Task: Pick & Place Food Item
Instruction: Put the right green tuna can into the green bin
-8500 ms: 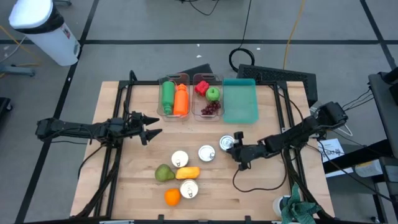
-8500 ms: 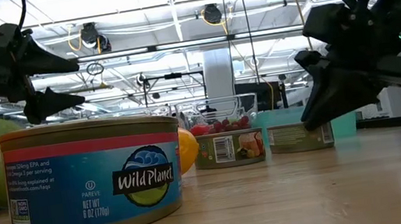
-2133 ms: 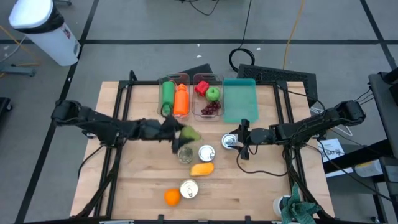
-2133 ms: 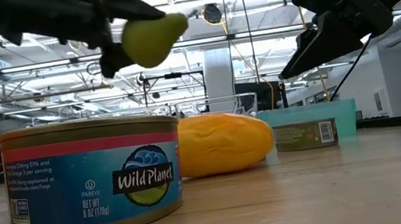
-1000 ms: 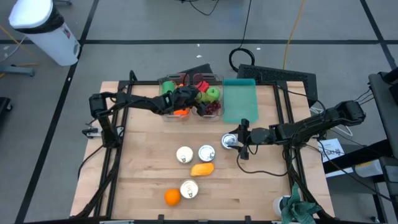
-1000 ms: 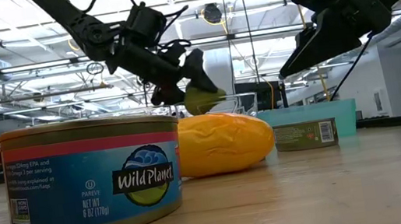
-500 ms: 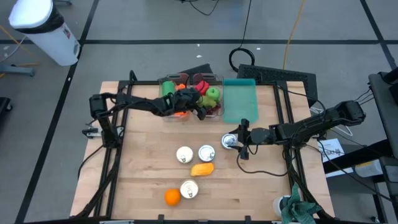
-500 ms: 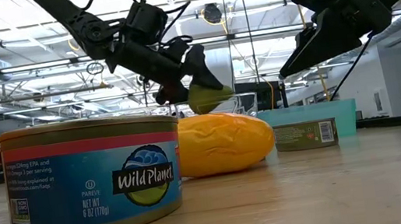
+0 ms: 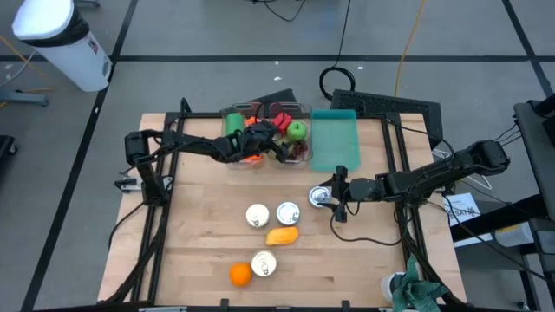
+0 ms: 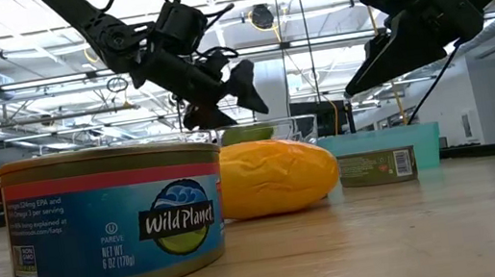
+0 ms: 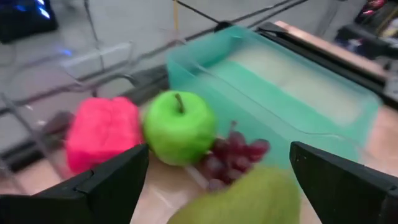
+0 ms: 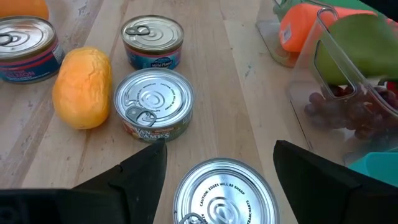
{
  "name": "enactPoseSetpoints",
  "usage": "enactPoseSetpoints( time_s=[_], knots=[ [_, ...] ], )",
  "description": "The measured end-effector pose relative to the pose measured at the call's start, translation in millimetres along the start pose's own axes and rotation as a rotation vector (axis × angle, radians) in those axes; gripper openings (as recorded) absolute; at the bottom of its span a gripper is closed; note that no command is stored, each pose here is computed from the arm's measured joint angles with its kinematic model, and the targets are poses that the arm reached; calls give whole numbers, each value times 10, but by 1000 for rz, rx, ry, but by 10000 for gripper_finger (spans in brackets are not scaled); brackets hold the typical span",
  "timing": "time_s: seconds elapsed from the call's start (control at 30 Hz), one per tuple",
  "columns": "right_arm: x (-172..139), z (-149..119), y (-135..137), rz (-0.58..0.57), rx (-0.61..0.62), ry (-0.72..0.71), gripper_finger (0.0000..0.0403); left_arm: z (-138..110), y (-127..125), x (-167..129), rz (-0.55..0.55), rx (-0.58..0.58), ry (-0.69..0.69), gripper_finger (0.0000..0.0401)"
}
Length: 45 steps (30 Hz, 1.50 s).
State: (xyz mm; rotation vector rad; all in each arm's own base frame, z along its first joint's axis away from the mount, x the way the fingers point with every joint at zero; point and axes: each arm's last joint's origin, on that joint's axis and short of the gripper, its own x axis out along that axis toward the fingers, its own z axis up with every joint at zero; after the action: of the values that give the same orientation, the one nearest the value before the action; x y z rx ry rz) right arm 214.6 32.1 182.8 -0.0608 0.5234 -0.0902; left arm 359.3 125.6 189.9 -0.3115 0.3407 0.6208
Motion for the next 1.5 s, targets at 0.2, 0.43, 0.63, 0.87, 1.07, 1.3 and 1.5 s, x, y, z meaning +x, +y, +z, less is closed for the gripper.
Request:
enactPoseSetpoints(
  time_s=[0.2, 0.43, 0.63, 0.87, 1.07, 1.3, 1.5],
  knots=[
    [0, -1, 0, 0, 0, 1, 276, 0, -53, -15, 3, 89, -18, 397],
    [-15, -12, -5, -1, -4, 15, 276, 231, -79, -283, -33, 106, -26, 397],
    [-23, -5, -5, 0, -2, 11, 276, 449, -130, -743, -282, 129, 73, 397],
    [-24, -30, -4, 2, -5, 37, 276, 169, -235, -1084, -332, 96, 111, 397],
    [-122, -142, -35, -9, 6, 165, 276, -398, -325, -1129, -321, -93, 187, 397],
    [-194, -207, -57, -16, -4, 239, 276, -682, -554, -977, -352, -162, 201, 397],
    [-182, -269, -51, -7, 53, 303, 276, -594, -872, -682, -422, -122, 207, 397]
  ],
)
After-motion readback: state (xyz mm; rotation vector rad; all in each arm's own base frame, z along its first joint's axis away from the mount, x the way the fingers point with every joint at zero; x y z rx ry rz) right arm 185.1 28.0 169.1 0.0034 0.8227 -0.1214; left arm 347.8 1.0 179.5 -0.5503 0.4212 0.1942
